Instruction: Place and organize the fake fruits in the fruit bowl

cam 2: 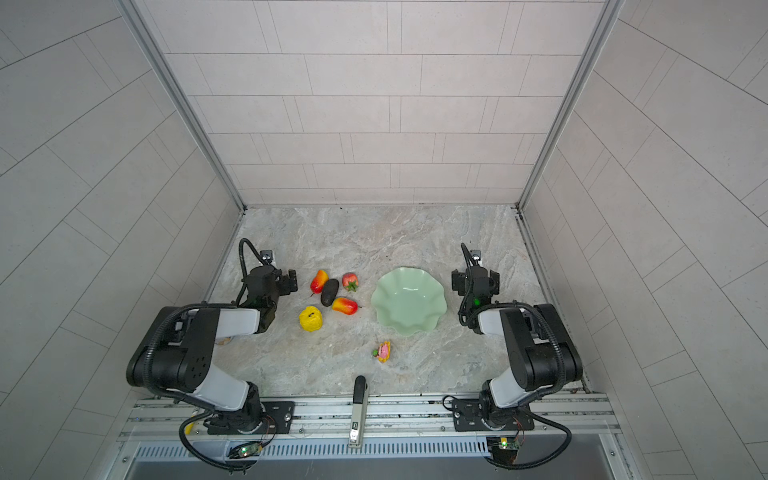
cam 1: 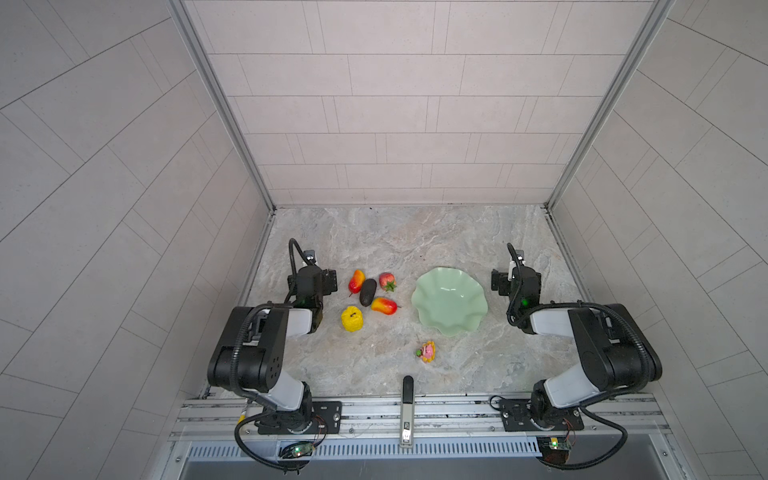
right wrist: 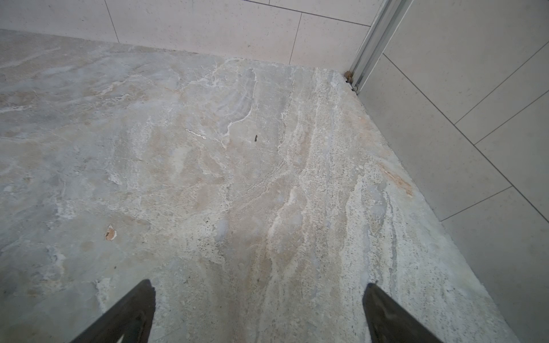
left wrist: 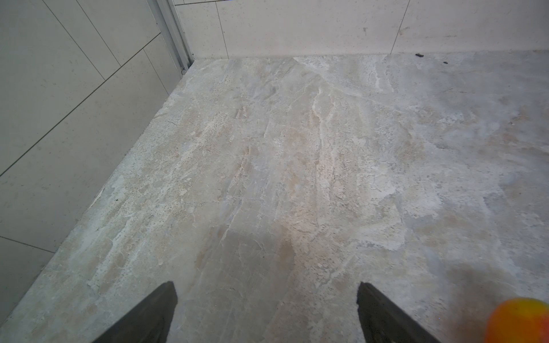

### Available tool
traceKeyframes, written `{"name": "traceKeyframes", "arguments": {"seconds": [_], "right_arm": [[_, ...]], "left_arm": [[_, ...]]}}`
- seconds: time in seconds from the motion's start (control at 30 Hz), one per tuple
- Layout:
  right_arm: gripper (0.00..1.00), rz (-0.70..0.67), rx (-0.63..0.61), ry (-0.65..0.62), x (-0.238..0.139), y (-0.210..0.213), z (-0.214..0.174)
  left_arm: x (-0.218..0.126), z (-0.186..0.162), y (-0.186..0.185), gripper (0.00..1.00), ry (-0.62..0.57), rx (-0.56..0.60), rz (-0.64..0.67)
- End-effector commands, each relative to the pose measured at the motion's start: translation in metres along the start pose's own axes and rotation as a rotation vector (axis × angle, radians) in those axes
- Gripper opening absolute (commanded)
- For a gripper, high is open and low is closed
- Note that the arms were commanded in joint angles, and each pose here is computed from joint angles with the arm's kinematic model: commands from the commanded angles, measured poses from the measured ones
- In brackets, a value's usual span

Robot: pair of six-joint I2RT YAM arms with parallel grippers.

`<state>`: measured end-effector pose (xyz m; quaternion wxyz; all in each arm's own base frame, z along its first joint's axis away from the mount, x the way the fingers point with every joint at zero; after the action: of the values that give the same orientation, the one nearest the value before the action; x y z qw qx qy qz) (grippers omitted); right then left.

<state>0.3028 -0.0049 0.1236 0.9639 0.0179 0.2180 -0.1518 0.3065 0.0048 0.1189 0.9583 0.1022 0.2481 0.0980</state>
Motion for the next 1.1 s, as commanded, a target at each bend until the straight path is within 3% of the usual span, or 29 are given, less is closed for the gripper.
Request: {"name": "traceKeyframes", "arguments": {"seconds": [0.0, 0.6, 0.73, 0.8, 0.93, 1.07], "right_arm": [[1.00, -0.004, 0.009, -0.023, -0.002, -0.001, 0.006], [1.00, 0.004, 0.003, -0.036, -0.004, -0.001, 0.008], [1.00, 0.003, -0.021, 0.028, -0.021, 0.004, 0.063], [1.00, 0.019, 0.001, 0.014, -0.040, 0.009, 0.097], [1.00, 0.167, -0.011, 0.040, -0.075, 0.042, 0.138], [1.00, 0.346, -0.141, 0.115, -0.102, 0.098, 0.150]], "left_arm": [[-0.001, 0.007, 0.001, 1.00, -0.029, -0.011, 0.004], [-0.005, 0.013, 0.001, 1.00, -0.033, -0.001, 0.016], [-0.027, 0.043, 0.005, 1.00, -0.003, 0.026, 0.085], [-0.040, 0.060, 0.010, 1.00, 0.005, -0.045, 0.109], [-0.062, 0.098, 0.016, 1.00, 0.114, -0.142, 0.045], [-0.092, 0.133, 0.023, 1.00, 0.247, -0.112, 0.016]]}}
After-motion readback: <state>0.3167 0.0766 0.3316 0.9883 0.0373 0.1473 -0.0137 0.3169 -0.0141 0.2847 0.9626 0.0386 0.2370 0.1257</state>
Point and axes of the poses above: each gripper's point midway between its finger pads, its own x axis out along the fingers, its own y axis along the line the jaws close on, z = x × y, the point moved 10 cm from there along -x, back along the fingers, and after that the axes turned 9 degrees about x, right-handed, at the moved point
